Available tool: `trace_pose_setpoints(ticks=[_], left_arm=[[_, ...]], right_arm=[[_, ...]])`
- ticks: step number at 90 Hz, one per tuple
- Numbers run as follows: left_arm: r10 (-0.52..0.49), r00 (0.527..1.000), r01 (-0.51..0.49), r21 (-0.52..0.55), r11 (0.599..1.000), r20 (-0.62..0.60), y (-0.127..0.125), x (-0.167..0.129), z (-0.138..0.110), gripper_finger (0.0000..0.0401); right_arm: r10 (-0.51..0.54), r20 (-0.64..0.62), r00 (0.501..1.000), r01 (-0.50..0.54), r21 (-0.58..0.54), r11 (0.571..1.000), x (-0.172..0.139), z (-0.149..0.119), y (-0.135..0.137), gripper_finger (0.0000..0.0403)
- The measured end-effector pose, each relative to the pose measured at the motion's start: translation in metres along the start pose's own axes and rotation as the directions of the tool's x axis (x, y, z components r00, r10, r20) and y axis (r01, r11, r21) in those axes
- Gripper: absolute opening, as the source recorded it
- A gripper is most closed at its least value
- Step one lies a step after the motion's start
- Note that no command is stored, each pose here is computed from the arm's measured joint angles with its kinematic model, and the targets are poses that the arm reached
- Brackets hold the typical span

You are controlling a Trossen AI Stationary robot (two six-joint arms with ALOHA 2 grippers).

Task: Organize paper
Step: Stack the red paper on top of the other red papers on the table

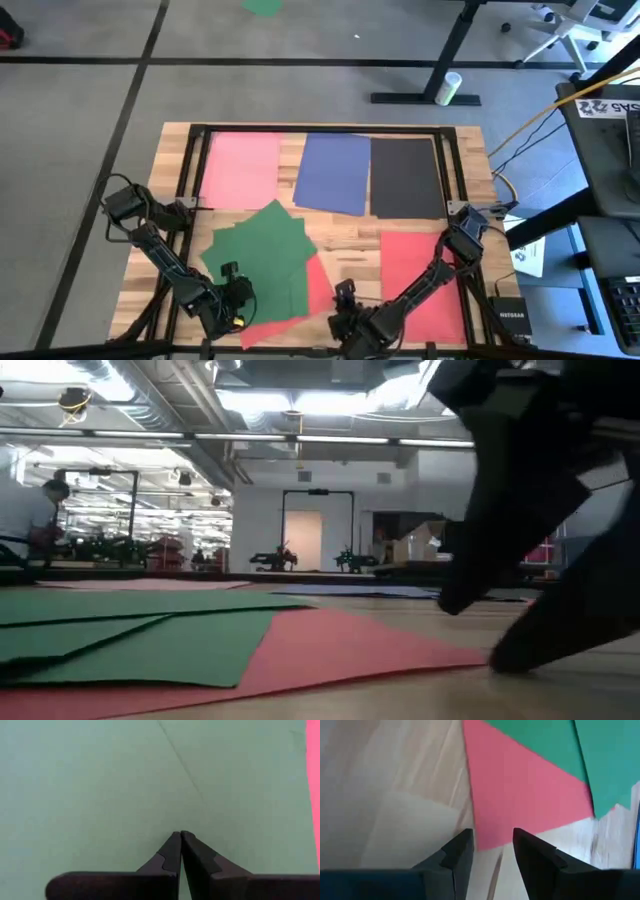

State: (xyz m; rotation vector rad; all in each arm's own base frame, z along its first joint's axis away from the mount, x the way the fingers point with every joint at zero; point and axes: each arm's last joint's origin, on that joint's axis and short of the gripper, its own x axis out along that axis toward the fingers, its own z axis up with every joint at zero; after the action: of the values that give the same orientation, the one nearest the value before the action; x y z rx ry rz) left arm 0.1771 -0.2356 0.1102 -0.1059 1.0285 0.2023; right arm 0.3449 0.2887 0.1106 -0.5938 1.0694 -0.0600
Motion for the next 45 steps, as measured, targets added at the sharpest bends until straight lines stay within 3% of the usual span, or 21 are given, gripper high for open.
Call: trace_pose_setpoints(ticks=[45], left_arm=[[-0.001,1.000,0.001,-0.002,1.000,0.001,0.000,0.000,0.000,0.0000]], right_arm=[[-0.107,0.081,0.991,0.104,0.040,0.994,0.019,0.013,-0.018,0.0133]])
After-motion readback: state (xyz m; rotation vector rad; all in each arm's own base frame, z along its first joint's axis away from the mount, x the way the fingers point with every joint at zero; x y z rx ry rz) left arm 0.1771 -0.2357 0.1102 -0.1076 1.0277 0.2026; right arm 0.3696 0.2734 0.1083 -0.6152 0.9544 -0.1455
